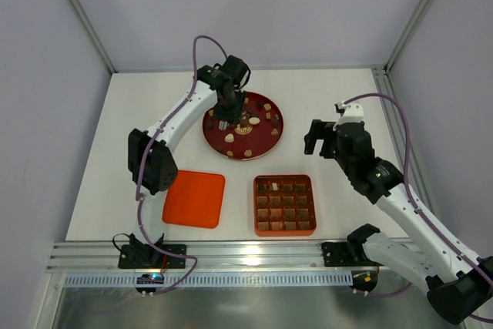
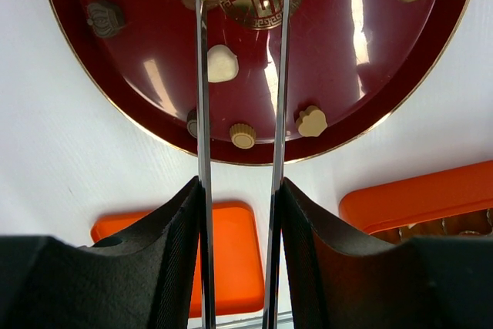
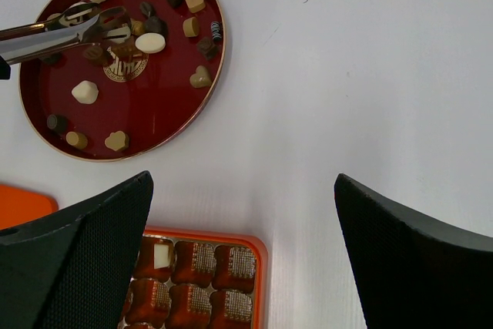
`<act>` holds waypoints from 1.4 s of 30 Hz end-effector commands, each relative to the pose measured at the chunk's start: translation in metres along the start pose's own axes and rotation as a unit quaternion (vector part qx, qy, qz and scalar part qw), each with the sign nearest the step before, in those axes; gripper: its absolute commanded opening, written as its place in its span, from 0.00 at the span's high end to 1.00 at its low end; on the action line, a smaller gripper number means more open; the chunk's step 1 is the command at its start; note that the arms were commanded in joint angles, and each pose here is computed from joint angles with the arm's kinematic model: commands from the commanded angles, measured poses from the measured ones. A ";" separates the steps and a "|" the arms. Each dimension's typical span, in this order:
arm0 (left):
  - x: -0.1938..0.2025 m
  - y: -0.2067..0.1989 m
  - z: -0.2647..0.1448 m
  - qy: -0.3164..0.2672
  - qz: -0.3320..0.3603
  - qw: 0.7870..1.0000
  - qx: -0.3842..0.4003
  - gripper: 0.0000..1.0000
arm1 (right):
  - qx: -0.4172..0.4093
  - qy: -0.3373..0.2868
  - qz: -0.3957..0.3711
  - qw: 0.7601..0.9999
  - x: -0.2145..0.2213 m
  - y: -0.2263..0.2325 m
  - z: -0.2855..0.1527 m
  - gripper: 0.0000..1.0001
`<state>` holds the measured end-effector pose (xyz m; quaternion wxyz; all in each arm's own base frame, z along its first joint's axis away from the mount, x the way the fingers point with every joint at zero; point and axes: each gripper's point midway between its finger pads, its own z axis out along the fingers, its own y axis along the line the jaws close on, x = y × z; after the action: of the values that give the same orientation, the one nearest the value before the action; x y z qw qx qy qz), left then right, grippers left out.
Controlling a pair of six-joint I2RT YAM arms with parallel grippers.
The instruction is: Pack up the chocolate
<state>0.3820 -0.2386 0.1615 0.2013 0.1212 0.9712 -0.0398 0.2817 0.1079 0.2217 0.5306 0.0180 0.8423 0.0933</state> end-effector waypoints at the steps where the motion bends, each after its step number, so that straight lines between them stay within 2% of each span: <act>1: -0.010 -0.008 -0.011 -0.019 0.013 0.999 0.024 0.57 | 0.001 -0.029 0.007 1.000 -0.019 0.000 -0.006 0.00; 28: 0.012 -0.011 0.008 0.022 0.017 0.999 0.042 0.58 | 0.004 -0.027 0.008 1.000 -0.015 -0.002 -0.006 0.00; 42: 0.019 -0.008 -0.006 0.024 0.011 0.999 0.042 0.58 | 0.005 -0.026 0.009 1.000 -0.014 -0.002 -0.005 0.00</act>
<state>0.3641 -0.2419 0.1352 0.1511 0.1381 0.9772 -0.0560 0.2816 0.1058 0.2228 0.5330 0.0214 0.8411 0.0898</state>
